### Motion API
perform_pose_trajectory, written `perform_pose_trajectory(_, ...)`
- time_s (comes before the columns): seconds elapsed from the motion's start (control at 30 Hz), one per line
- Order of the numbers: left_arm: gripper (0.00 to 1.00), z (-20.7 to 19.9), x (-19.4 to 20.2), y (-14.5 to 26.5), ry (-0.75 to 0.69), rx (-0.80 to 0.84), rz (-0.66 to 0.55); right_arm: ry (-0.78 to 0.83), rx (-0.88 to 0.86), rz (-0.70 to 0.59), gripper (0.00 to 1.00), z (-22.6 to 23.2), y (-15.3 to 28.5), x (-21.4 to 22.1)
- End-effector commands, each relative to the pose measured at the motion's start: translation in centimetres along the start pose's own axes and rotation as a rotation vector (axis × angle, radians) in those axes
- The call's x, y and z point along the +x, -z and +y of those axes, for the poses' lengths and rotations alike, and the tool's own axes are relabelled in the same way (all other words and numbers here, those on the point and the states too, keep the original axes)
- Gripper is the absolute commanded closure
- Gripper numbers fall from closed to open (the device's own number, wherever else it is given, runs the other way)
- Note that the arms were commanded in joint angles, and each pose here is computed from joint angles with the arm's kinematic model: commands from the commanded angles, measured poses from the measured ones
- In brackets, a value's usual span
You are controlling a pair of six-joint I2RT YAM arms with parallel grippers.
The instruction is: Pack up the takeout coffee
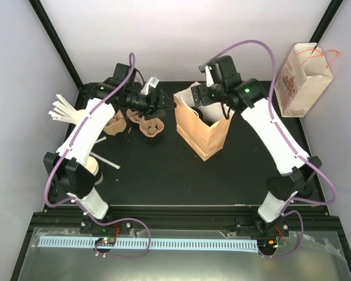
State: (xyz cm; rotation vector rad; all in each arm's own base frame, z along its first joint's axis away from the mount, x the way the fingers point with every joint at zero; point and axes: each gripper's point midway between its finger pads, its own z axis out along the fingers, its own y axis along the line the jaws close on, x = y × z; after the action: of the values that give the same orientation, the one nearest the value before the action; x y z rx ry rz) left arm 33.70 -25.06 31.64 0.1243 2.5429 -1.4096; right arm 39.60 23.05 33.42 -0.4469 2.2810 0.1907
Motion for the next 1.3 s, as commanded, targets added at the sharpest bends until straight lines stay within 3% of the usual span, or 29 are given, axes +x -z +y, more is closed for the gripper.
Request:
perform_pose_trajectory(0.0,0.17,-2.1,0.1,1.9,-0.070,0.004,-0.059,-0.042,-0.042,-0.068,0.08,0.0,4.0,-1.5)
perform_pose_trajectory(0.27,0.15,-1.0,-2.4,9.0,-0.099,-0.178,-0.330,-0.068,-0.115,-0.086,0.14,0.7,7.1,-1.6)
perform_pose_trajectory(0.4,0.13,3.9,-2.6,15.9,-0.004,-0.403,-0.518,-0.123,-0.182,-0.095,0.15,1.6,8.3,-1.6)
perform_pose_trajectory(0.57,0.17,8.5,0.8,21.6,0.151,-0.566,-0.648,-0.168,-0.200,-0.140,0.16,1.6,9.3,-1.7)
perform_pose_trajectory(0.73,0.26,13.4,4.1,25.2,0.394,-0.638,-0.728,-0.177,-0.222,-0.155,0.16,1.9,9.6,-1.6)
perform_pose_trajectory(0.87,0.33,17.8,7.5,28.8,0.660,-0.786,-0.818,-0.208,-0.255,-0.147,0.16,2.4,9.8,-1.7)
perform_pose_trajectory(1.03,0.32,21.5,8.2,30.7,0.882,-0.722,-0.964,-0.223,-0.345,-0.140,0.16,3.8,11.2,-2.6)
perform_pose_trajectory(1.13,0.34,23.3,9.4,31.3,1.055,-0.679,-1.023,-0.179,-0.329,-0.128,0.16,3.6,11.8,-2.6)
perform_pose_trajectory(1.27,0.37,25.0,9.9,32.4,1.177,-0.678,-1.098,-0.142,-0.312,-0.104,0.16,3.4,11.6,-2.0)
